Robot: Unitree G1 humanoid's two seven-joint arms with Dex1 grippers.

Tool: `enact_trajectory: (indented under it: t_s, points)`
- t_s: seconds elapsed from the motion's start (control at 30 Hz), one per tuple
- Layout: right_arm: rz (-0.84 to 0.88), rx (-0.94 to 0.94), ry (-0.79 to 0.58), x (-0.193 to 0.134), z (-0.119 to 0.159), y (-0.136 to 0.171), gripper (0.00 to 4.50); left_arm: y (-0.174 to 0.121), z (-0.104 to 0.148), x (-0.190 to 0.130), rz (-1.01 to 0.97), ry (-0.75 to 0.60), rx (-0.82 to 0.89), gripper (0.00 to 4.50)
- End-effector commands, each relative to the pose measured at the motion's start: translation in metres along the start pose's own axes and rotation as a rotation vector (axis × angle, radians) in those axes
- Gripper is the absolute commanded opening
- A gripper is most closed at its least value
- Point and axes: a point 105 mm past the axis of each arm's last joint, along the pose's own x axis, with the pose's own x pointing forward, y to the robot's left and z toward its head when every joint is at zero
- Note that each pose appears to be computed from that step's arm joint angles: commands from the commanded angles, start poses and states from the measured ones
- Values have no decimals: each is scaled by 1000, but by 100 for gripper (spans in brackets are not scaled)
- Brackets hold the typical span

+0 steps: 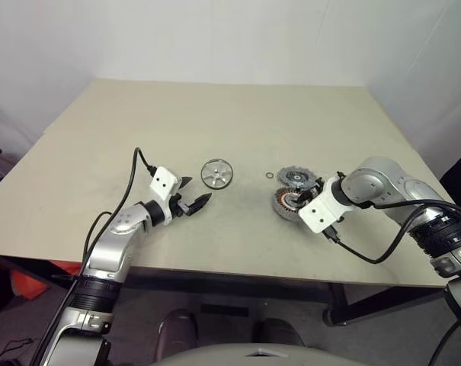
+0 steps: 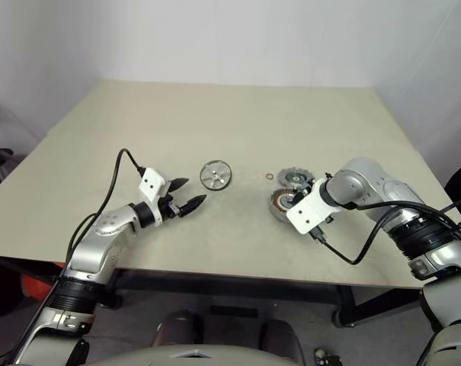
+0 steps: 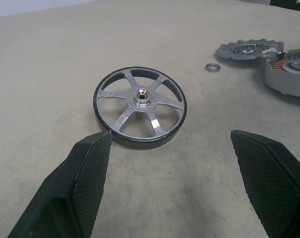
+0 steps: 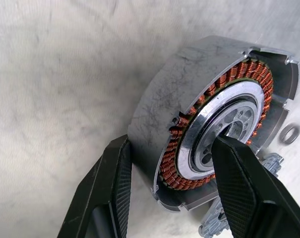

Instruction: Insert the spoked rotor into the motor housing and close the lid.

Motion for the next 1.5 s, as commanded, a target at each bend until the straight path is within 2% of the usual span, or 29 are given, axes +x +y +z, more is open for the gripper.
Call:
enact_trajectory:
  t_s: [0.03, 0.13, 0.37, 0.67, 0.97, 1.07, 1.2, 1.3, 1.37, 1.5]
  points:
    - [-67, -1, 53, -15, -11, -13, 200, 0, 13, 0, -8, -38, 39, 404]
    - [-49, -4, 24, -14, -5, -10, 200, 0, 13, 0, -6, -35, 41, 404]
    - [-77, -3, 12, -14, -1, -15, 439, 1, 13, 0, 0, -33, 42, 404]
    - [-107, -38, 50, -25, -4, -21, 445, 4, 14, 1, 4, -32, 40, 404]
    - [-273, 3, 256, -39, -47, -51, 445, 0, 14, 2, -4, -34, 42, 404]
    - [-422, 92, 286, -48, -59, -80, 445, 0, 14, 2, -4, -33, 44, 404]
    - [-656, 494, 62, -38, -55, -122, 445, 0, 14, 3, -2, -33, 45, 404]
    - [-669, 883, -192, -24, -45, -135, 445, 0, 14, 3, -1, -31, 50, 404]
    - [-649, 1066, -320, -22, -38, -144, 445, 1, 14, 3, 1, -29, 52, 404]
    - [-607, 1220, -392, -18, -35, -148, 445, 1, 13, 1, 3, -26, 57, 404]
